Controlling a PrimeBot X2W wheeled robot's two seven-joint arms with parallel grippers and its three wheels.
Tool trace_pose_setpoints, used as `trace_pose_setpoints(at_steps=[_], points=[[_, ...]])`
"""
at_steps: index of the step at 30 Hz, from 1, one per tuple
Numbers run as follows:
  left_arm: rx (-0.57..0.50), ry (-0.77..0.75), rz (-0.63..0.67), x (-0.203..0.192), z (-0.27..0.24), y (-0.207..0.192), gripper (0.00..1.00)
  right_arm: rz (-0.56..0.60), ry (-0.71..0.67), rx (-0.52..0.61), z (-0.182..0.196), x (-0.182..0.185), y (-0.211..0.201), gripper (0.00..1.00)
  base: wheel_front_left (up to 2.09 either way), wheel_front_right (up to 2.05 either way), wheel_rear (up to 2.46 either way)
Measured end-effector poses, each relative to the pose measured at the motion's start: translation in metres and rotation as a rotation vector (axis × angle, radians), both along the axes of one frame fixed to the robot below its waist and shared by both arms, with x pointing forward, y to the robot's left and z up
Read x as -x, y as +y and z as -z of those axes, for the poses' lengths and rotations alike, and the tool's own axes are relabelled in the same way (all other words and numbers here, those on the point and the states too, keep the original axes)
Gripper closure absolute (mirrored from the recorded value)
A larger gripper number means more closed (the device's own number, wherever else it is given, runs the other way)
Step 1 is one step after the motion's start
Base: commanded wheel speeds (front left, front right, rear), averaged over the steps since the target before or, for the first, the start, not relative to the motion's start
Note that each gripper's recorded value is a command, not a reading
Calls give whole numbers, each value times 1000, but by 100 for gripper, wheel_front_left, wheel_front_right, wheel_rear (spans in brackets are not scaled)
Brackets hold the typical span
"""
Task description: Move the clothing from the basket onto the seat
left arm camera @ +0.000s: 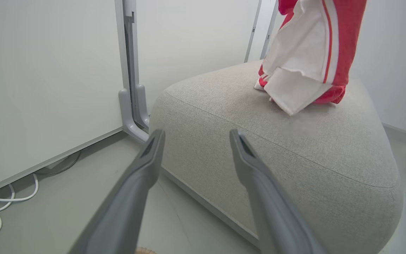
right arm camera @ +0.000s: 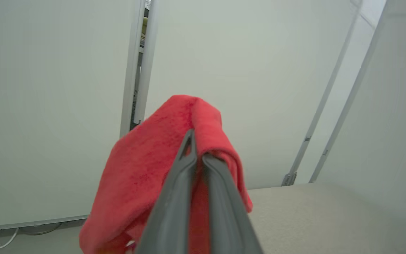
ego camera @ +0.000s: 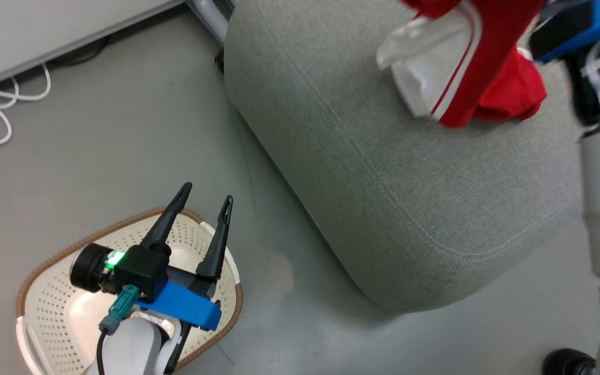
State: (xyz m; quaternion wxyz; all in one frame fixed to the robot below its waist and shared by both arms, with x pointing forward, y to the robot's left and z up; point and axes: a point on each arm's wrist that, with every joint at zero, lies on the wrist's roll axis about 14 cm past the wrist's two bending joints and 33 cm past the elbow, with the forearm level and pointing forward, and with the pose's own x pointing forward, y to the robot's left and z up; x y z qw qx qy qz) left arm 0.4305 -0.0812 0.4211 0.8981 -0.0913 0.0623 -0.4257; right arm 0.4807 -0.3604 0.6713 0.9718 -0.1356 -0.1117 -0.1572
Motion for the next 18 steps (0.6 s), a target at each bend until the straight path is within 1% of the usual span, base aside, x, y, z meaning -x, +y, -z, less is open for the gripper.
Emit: trace_pose_setpoints(at_steps=[3,5,7,9,13,15,18], points=[[8,5,3,-9,10,1,0,77,-27,64,-25,-12,-27,100,0,0,0],[5,13,7,-13,20,4,0,119,-47,86,-35,-18,-42,100,0,0,0],[4,19,7,-17,28,7,0,159,-54,100,-36,-23,-56,100,0,0,0],[8,22,6,-21,34,9,0,195,-51,96,-30,-26,-70,100,0,0,0],[7,24,-2,-30,46,16,0,247,-14,47,6,-34,-91,100,0,0,0],[2,27,-7,-32,53,21,0,266,27,26,33,-37,-98,100,0,0,0],[-8,36,-10,-34,64,27,0,282,151,25,87,-38,-103,100,0,0,0]])
